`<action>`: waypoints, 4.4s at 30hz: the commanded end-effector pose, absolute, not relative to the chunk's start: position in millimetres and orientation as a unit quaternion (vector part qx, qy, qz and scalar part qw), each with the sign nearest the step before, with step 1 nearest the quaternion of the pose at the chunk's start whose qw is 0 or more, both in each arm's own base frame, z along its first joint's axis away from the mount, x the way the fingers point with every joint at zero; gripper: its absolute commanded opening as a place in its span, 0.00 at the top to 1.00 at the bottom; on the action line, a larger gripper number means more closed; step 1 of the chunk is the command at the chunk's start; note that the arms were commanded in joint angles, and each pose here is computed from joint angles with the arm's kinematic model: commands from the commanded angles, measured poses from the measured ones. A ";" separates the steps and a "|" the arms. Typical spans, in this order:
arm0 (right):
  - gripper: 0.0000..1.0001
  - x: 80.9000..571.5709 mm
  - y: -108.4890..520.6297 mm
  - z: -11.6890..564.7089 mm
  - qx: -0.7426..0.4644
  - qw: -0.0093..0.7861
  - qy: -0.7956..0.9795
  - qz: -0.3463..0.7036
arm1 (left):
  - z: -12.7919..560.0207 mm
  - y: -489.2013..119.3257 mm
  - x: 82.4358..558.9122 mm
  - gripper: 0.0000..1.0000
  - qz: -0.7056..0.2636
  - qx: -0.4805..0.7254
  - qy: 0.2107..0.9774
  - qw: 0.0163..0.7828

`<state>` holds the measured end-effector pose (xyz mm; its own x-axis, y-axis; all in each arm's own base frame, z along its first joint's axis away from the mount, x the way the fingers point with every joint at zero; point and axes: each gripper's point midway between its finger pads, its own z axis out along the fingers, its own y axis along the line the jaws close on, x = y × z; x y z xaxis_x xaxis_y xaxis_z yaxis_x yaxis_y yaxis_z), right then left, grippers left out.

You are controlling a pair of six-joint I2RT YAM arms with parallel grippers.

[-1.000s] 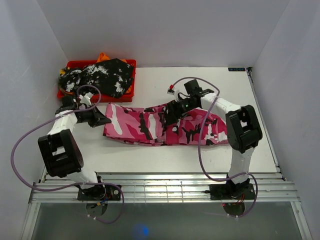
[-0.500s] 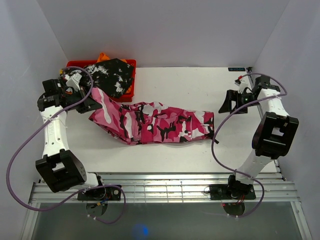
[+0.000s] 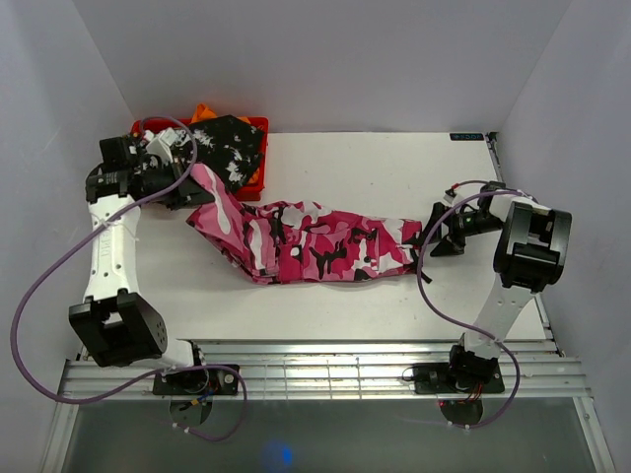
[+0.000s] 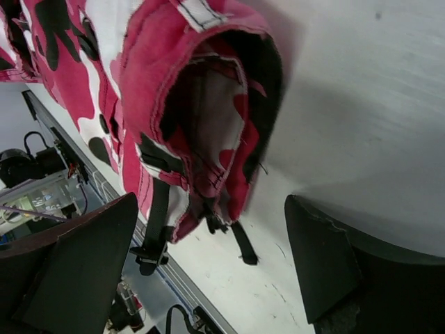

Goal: Fold and stack the trousers
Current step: Fold the trousers

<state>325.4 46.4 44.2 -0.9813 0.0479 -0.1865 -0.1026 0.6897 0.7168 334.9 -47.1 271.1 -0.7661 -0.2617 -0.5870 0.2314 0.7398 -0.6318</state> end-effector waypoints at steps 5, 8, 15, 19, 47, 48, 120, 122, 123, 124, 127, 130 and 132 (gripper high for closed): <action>0.46 326.0 81.2 27.2 -0.056 0.093 0.894 0.435 | 297.8 -116.8 343.7 1.00 -0.360 0.046 0.863 0.352; 0.71 326.8 88.4 29.8 -0.072 0.098 0.889 0.441 | 298.8 -155.9 346.7 1.00 -0.371 0.065 0.863 0.337; 0.92 318.7 106.5 35.5 -0.092 0.090 0.877 0.463 | 291.3 -246.4 367.3 1.00 -0.358 0.102 0.871 0.320; 0.92 318.5 110.0 38.8 -0.096 0.095 0.873 0.468 | 280.9 -298.9 375.7 1.00 -0.363 0.101 0.876 0.303; 0.92 316.1 117.2 41.9 -0.083 0.097 0.861 0.493 | 169.8 -480.1 340.5 1.00 -0.412 0.114 0.884 0.188; 0.92 316.4 116.9 41.9 -0.083 0.098 0.861 0.491 | 170.7 -484.4 336.2 1.00 -0.415 0.114 0.883 0.184; 0.87 379.6 131.2 114.8 -0.199 0.162 0.883 0.393 | 174.4 -264.8 309.1 0.26 -0.470 0.241 0.830 0.179; 0.92 373.1 129.3 125.8 -0.211 0.172 0.878 0.393 | 174.6 -261.0 307.1 0.34 -0.484 0.233 0.826 0.171; 0.92 375.3 113.9 128.4 -0.198 0.180 0.882 0.387 | 175.5 -260.0 307.3 0.37 -0.491 0.229 0.823 0.170; 0.92 371.7 110.7 130.1 -0.195 0.178 0.884 0.387 | 174.5 -257.3 307.5 0.43 -0.495 0.223 0.823 0.166; 0.92 367.7 96.8 129.1 -0.189 0.181 0.889 0.375 | 168.7 -257.2 301.0 0.53 -0.512 0.219 0.817 0.150; 0.92 355.4 92.8 106.2 -0.186 0.156 0.897 0.370 | 150.6 -257.2 297.5 0.60 -0.516 0.205 0.821 0.131; 0.92 346.5 95.1 85.9 -0.172 0.134 0.898 0.381 | 132.1 -257.9 297.8 0.64 -0.518 0.194 0.825 0.114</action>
